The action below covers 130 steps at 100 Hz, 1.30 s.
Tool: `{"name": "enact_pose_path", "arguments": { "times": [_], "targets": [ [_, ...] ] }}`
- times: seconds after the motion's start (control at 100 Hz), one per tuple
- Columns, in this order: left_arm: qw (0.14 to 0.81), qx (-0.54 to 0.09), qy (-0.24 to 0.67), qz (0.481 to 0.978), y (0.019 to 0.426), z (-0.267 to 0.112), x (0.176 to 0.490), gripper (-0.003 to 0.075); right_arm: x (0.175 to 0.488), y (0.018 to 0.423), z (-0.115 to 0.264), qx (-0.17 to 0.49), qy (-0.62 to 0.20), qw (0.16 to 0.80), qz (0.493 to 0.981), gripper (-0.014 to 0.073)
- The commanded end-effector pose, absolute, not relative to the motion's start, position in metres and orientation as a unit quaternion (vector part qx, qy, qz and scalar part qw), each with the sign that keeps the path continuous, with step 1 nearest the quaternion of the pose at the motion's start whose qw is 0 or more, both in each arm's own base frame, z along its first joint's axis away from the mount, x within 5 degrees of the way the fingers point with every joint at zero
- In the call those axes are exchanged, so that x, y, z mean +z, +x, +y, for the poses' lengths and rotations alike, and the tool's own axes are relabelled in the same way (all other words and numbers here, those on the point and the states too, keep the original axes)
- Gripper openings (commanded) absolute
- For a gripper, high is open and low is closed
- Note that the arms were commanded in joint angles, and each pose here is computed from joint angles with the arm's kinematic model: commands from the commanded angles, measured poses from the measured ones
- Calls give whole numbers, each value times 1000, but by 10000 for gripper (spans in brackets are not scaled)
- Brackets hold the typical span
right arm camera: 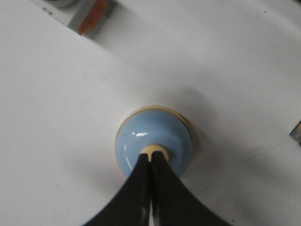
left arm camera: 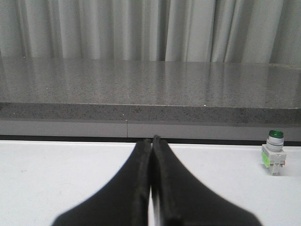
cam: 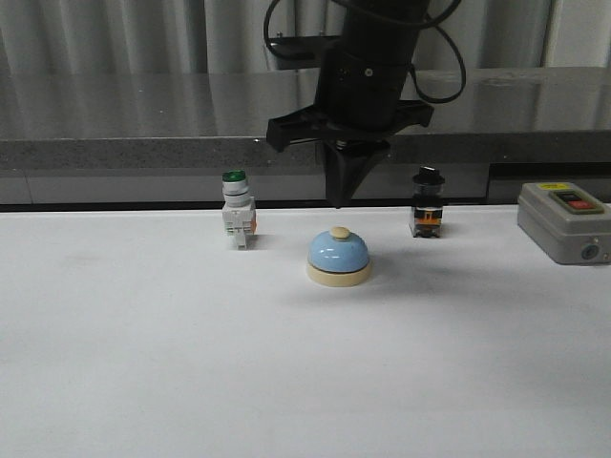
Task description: Place and press bell with both arms
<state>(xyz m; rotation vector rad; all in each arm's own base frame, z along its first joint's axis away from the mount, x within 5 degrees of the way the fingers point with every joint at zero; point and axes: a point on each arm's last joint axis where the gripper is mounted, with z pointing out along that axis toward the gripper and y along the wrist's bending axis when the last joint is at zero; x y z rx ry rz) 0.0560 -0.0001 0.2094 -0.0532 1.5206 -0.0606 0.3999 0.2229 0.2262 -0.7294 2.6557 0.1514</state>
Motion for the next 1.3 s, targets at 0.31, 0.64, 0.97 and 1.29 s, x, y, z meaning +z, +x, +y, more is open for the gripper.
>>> {"name": "enact_pose_path", "arguments": {
  "times": [0.31, 0.64, 0.97, 1.29],
  "targets": [
    [746, -35, -28, 664, 55, 0, 204, -20, 231, 409, 221, 48, -263, 212, 940, -60],
    [746, -35, -28, 664, 55, 0, 204, -20, 286, 392, 213, 67, -257, 259, 929, -60],
    [746, -35, -28, 664, 55, 0, 204, -20, 319, 383, 178, 59, -226, 258, 938, -60],
    [746, -35, -28, 664, 55, 0, 204, -20, 323, 374, 106, 51, -138, 255, 956, -60]
  ]
}}
